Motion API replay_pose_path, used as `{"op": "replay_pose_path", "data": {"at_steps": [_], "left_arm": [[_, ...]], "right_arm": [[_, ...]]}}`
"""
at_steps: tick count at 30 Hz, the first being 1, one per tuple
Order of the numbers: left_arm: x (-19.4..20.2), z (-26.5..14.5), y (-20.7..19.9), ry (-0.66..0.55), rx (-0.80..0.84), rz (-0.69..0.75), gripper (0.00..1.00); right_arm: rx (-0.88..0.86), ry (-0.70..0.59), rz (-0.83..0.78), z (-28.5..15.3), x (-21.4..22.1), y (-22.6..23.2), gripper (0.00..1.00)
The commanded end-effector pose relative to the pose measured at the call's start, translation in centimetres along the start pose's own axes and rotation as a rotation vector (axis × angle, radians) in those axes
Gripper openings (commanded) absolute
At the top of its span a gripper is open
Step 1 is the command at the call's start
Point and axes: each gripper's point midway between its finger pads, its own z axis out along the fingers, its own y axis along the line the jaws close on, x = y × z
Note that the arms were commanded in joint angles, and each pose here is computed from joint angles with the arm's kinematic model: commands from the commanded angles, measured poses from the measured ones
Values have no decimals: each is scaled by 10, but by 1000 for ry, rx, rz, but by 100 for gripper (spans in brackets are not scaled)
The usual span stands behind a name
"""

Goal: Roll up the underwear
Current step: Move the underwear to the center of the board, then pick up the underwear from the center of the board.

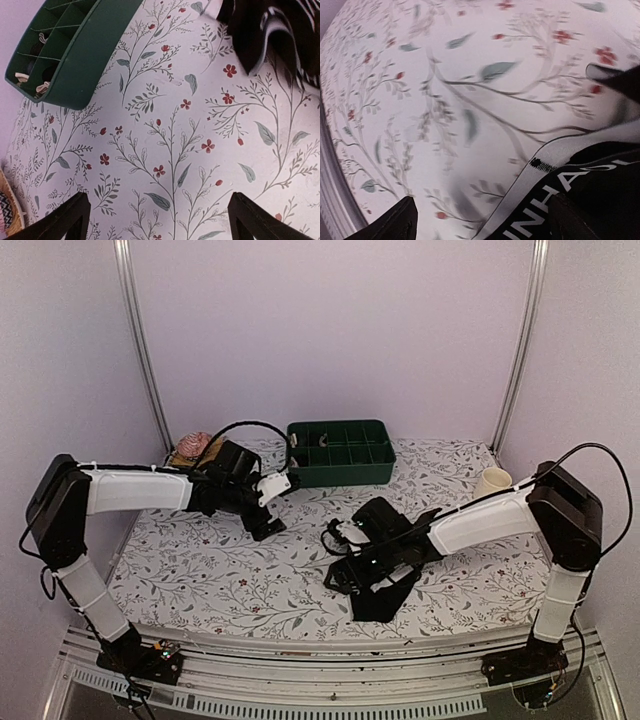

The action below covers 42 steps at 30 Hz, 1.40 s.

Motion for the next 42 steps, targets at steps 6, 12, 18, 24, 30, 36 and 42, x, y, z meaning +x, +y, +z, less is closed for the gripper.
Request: {"op": "replay_pose_path", "data": {"at_steps": [6,12,18,24,30,36,42], "left_arm": [[-5,2,18,-94,2,-95,98],[-2,5,11,-98,120,-148,98],[10,25,-13,-26,331,-206,89],[47,43,-30,89,531,-362,72],[71,43,-37,145,596,-431,68],[79,49,-39,189,597,-453,60],[79,55,-54,216,659,-461,53]], "right_arm": [[-225,42,-153,7,-9,104,95],[-209,-140,-204,-58,-48,112,96],[-10,-277,-174,-100,-66,71,98],[71,-340,-135,-113,-62,44,98],[84,-342,-133,-112,-57,38,98],[104,-343,-135,-110,-57,35,98],[124,-360,-134,-117,-59,32,98]]}}
